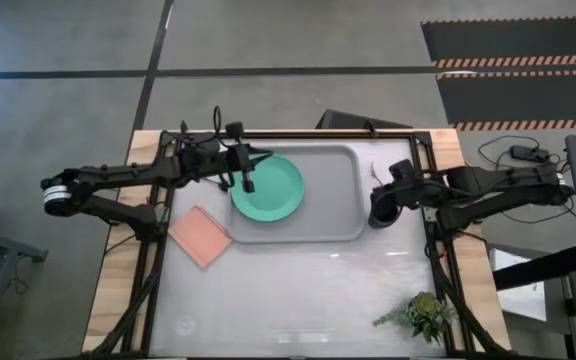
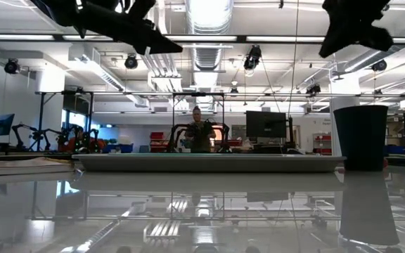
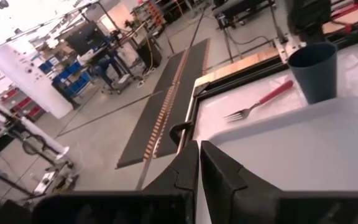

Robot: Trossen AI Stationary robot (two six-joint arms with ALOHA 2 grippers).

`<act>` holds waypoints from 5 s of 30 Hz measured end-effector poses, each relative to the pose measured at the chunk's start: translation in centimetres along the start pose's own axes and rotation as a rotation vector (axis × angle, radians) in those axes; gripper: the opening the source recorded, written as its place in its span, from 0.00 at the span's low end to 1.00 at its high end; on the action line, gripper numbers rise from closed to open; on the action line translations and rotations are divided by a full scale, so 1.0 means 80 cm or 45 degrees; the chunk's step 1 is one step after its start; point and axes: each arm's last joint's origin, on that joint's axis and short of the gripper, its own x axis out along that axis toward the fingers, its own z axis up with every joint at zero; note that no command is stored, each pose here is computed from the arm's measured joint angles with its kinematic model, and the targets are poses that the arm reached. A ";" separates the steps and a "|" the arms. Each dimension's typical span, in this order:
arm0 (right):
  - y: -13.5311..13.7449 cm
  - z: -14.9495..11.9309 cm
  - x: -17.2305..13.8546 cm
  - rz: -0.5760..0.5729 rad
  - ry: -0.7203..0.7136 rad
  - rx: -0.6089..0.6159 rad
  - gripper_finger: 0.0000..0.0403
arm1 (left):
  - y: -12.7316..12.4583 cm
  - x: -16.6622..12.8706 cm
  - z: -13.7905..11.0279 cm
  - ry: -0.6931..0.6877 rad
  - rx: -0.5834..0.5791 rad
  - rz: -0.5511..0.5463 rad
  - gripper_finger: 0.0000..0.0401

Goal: Pick and place plate/cup/fork/spoon on tray
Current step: Put the black cup on the gray serving tray to the top right of the green plate

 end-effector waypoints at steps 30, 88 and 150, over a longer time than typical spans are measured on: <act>0.053 0.009 0.064 -0.575 0.770 -0.120 0.02 | 0.002 -0.025 -0.005 0.196 -0.005 0.032 0.00; 0.002 -0.007 0.131 -0.472 0.671 -0.018 0.16 | 0.001 -0.061 -0.006 0.144 -0.012 0.064 0.00; 0.019 0.209 0.262 -0.449 0.639 -0.682 0.02 | 0.001 -0.061 -0.007 0.148 -0.009 0.062 0.00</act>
